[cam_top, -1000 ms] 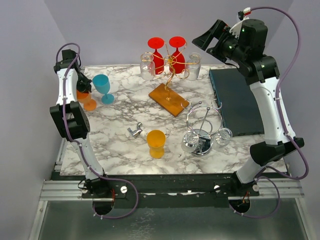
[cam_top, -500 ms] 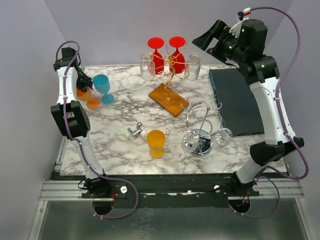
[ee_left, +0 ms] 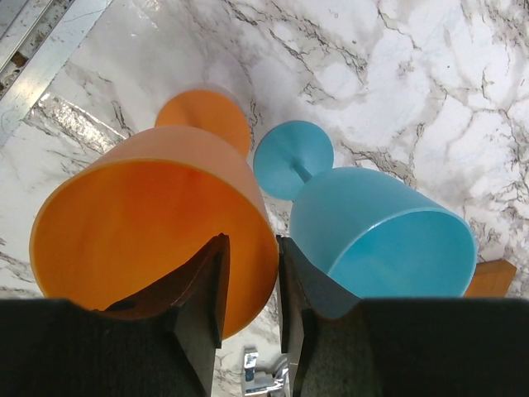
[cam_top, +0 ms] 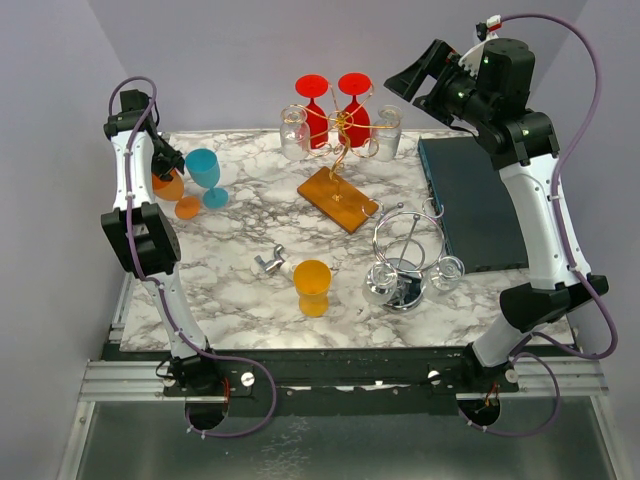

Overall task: Take the wine glass off the wine glass rack
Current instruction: Place the wine glass at the center of the board.

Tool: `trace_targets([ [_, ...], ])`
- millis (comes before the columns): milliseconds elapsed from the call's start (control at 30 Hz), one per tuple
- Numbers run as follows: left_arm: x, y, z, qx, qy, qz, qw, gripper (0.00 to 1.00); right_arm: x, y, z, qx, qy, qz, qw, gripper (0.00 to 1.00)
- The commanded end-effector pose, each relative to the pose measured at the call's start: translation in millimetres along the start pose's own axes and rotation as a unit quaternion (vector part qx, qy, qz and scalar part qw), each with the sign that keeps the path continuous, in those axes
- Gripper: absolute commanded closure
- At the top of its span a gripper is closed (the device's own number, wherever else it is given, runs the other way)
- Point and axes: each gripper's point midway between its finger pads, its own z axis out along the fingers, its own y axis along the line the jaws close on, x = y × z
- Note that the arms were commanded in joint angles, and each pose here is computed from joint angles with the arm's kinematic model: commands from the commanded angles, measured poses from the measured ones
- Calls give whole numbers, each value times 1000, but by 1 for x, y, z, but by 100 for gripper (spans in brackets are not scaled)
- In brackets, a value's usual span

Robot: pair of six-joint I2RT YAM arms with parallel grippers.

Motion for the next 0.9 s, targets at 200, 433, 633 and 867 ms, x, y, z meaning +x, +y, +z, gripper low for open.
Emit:
trace_targets([
  [200,-12,-2,-25,6,-30,-4,1000,64,-3,0,-2,2,-3,-2,1000,0],
  [433,-15,-8,-36,17,-40,-5,999,63,-3,2,-3,0,-3,-2,1000,0],
  [633,-19,-13,-47,26,-52,-6,998,61,-4,2,-5,-1,-4,-3,1000,0],
  [867,-22,-16,-57,32,-63,-9,997,60,-4,3,-5,0,-3,-4,1000,0],
])
